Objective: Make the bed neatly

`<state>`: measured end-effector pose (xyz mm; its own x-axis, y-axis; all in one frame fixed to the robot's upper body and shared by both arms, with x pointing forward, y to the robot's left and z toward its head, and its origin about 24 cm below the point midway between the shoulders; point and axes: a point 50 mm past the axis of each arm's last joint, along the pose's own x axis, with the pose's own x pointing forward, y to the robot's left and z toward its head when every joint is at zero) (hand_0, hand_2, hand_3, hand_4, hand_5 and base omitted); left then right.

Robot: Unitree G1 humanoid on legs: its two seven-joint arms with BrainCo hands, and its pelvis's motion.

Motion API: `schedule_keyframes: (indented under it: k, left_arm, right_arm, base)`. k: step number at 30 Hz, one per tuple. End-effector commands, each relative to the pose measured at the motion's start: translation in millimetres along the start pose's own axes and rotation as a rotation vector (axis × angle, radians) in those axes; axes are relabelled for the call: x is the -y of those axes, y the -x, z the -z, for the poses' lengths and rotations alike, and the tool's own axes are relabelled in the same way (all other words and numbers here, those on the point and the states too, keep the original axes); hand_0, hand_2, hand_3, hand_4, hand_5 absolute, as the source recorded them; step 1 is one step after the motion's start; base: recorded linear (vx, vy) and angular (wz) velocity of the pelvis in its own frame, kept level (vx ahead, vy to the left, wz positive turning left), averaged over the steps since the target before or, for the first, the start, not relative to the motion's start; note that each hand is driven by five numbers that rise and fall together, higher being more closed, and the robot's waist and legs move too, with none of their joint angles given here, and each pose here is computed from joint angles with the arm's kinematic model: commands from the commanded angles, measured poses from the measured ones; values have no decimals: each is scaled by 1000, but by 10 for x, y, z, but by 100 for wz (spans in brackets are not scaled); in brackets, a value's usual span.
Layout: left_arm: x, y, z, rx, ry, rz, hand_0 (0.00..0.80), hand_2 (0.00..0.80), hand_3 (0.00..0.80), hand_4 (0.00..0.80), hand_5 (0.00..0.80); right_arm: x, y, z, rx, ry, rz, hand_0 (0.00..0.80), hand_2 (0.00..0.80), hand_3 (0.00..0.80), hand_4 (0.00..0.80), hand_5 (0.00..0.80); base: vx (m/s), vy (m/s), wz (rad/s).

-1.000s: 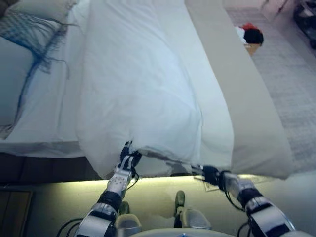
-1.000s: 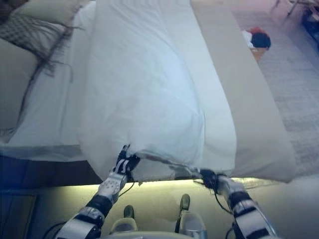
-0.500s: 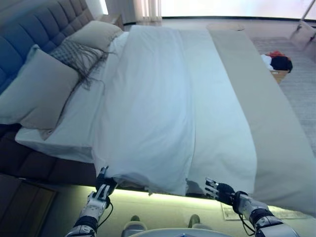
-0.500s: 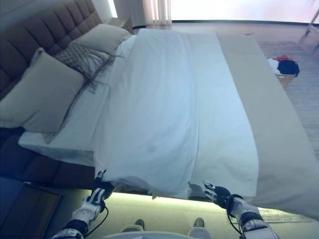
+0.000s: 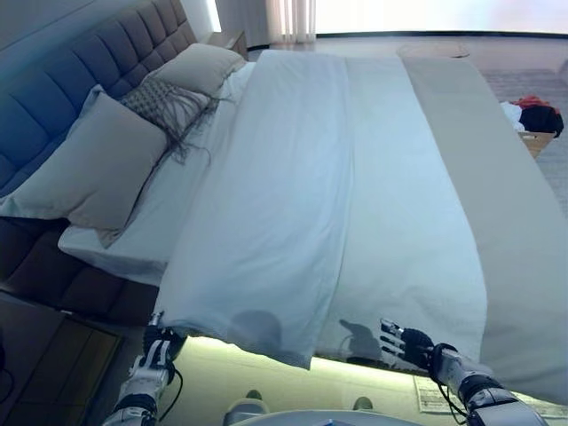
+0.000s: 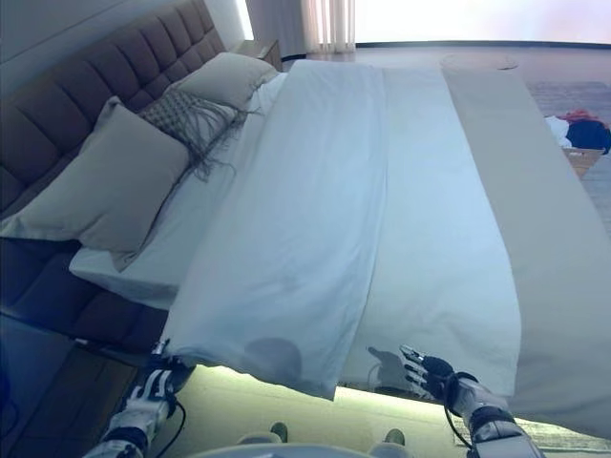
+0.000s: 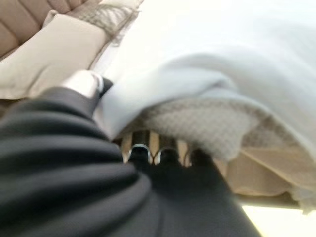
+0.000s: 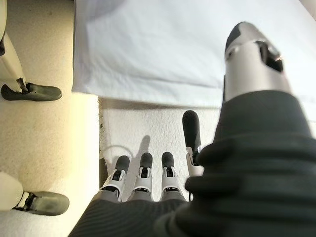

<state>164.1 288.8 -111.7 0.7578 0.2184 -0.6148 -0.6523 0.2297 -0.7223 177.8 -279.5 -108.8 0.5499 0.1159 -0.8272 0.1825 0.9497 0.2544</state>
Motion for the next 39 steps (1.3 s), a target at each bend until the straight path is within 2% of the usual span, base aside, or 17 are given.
schedule_keyframes:
  k: [1,9,30,31,32,39]
  left_arm:
    - [-658,694,-1239,374,-51,-303,800,800,800,800,800]
    - [-712,794,-1358,387,-81,-339,800,800,800,800,800]
    - [-594,448,-764,220,-76,-266,800,800,800,800,800]
    - [-608,443,-718,198,-71,-276,355,355,355,355,355]
    - [-618,437,-677,181,-64,-279,0,0,0,0,0]
    - [-738,477,-503,112,-46,-337,0,0,0,0,0]
  right_arm:
    - [-23,-28,-92,48,-33,-16,0,0,0,0,0]
    - [29,0,-97,44,-29,-9,0,0,0,0,0]
    - [1,-11,-142,41,-28,-25,0,0,0,0,0]
    - [-5,-14,-146,41,-29,-26,0,0,0,0,0]
    - [-6,-14,-150,40,-30,-26,0,0,0,0,0]
    - [10,-4,-158,41,-36,-25,0,0,0,0,0]
  base:
    - [-27,37,7]
    - [-11,11,2]
    - [-3,8,2]
    - [0,0,0]
    - [0,0,0]
    - [-1,-1,2]
